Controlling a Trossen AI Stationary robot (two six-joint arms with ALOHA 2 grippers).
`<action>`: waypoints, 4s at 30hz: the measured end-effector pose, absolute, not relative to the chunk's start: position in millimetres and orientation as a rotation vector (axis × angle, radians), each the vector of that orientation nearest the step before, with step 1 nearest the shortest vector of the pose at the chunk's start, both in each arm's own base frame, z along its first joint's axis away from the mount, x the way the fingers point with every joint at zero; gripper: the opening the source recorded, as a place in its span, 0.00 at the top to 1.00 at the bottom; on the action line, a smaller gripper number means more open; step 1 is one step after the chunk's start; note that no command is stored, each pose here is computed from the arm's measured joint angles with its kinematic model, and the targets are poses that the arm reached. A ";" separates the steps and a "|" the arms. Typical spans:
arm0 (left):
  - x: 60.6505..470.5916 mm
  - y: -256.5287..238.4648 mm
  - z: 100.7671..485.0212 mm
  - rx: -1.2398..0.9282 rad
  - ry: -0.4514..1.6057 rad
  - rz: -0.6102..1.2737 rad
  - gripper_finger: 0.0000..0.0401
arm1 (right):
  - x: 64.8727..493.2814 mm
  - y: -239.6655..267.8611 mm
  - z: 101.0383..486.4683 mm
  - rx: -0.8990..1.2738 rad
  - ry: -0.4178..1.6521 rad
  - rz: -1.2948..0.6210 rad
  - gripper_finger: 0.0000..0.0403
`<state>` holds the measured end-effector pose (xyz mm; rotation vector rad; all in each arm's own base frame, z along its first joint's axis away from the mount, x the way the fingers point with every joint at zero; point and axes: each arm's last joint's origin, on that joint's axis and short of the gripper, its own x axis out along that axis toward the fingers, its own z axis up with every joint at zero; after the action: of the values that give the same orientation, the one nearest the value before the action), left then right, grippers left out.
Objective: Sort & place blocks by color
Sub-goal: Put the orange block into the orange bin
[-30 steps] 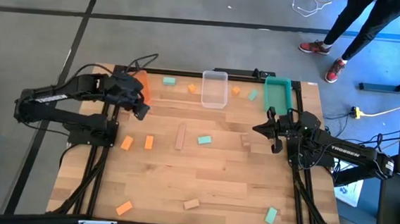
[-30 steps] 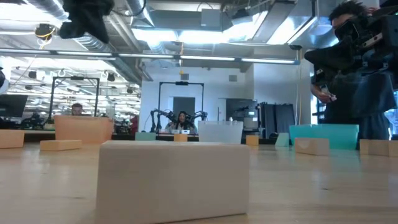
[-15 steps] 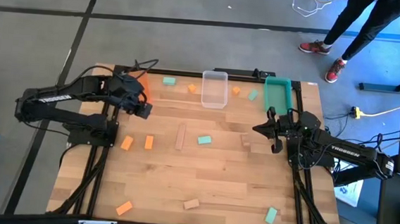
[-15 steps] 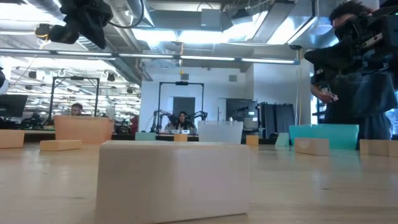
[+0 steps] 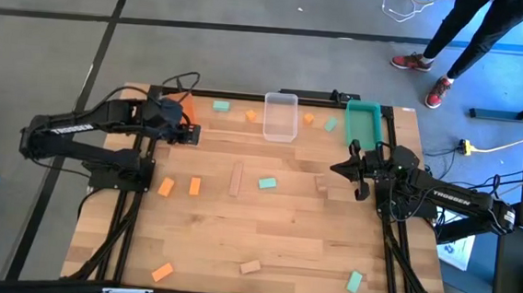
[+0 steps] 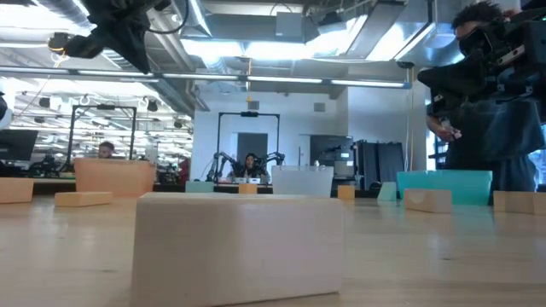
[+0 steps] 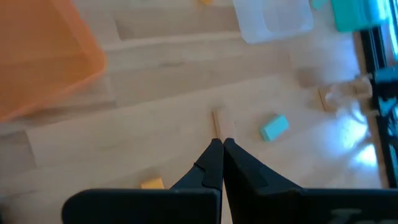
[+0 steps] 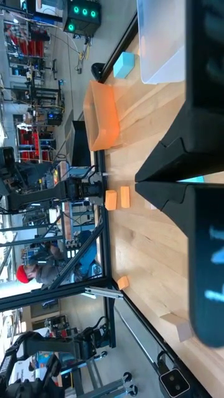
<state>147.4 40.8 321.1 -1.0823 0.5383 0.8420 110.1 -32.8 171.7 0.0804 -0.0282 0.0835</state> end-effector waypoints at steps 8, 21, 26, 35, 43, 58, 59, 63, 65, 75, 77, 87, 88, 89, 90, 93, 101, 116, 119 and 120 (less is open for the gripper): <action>152.7 33.7 318.7 -1.069 0.529 0.870 1.00 | 110.1 -32.8 171.8 0.081 -0.028 0.084 0.98; 188.1 26.6 303.7 -1.352 0.579 0.852 1.00 | 110.1 -32.8 171.7 0.081 -0.028 0.084 0.98; 191.3 26.7 300.7 -1.373 0.595 0.865 1.00 | 110.2 -32.8 171.0 0.084 -0.021 0.084 0.98; 191.1 25.0 301.5 -1.430 0.621 0.833 1.00 | 110.2 -32.8 170.3 0.088 -0.014 0.083 0.98; 191.3 24.3 301.5 -1.481 0.615 0.843 0.96 | 110.2 -32.8 170.1 0.088 -0.013 0.083 0.98; 193.2 24.5 293.8 -1.451 0.682 0.894 0.55 | 110.2 -32.8 170.2 0.088 -0.013 0.083 0.98; 195.1 24.4 291.9 -1.438 0.699 0.892 0.53 | 110.2 -32.8 170.2 0.088 -0.013 0.083 0.98; 204.3 19.6 283.5 -1.398 0.775 0.883 0.49 | 110.2 -32.8 170.3 0.088 -0.014 0.083 0.98; 210.0 15.8 277.7 -1.404 0.812 0.895 0.49 | 110.2 -32.8 170.2 0.088 -0.013 0.083 0.98; 221.1 -13.3 249.5 -1.347 0.930 1.114 0.49 | 110.2 -32.8 170.2 0.088 -0.013 0.083 0.98; 223.8 -18.9 245.0 -1.343 0.938 1.137 0.49 | 110.2 -32.8 170.2 0.088 -0.013 0.083 0.98; 235.3 -30.9 219.1 -1.256 0.984 1.281 0.49 | 110.2 -32.8 170.2 0.088 -0.013 0.083 0.98; 236.3 -31.1 217.4 -1.254 0.991 1.286 0.49 | 110.2 -32.8 170.2 0.088 -0.013 0.083 0.98; 237.4 -31.3 215.6 -1.253 0.999 1.290 0.49 | 110.2 -32.8 170.2 0.088 -0.013 0.083 0.98; 238.2 -31.6 214.1 -1.252 1.006 1.293 0.49 | 110.2 -32.8 170.3 0.088 -0.014 0.083 0.98; 239.8 -32.3 210.9 -1.238 1.030 1.291 0.49 | 110.2 -32.8 170.2 0.088 -0.013 0.083 0.98; 231.0 -35.4 177.5 -1.275 1.020 1.272 0.49 | 110.2 -32.8 170.2 0.088 -0.013 0.083 0.98; 216.0 -29.9 147.5 -1.268 0.980 1.273 0.49 | 110.2 -32.8 170.2 0.088 -0.013 0.083 0.98; 213.9 -29.8 140.6 -1.284 0.974 1.256 0.49 | 110.2 -32.8 170.2 0.088 -0.013 0.083 0.98; 213.5 -29.9 138.7 -1.293 0.971 1.246 0.49 | 110.2 -32.8 170.2 0.088 -0.013 0.083 0.98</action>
<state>213.5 -29.9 138.7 -1.2926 0.9713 1.2462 110.2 -32.8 170.2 0.0880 -0.0132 0.0828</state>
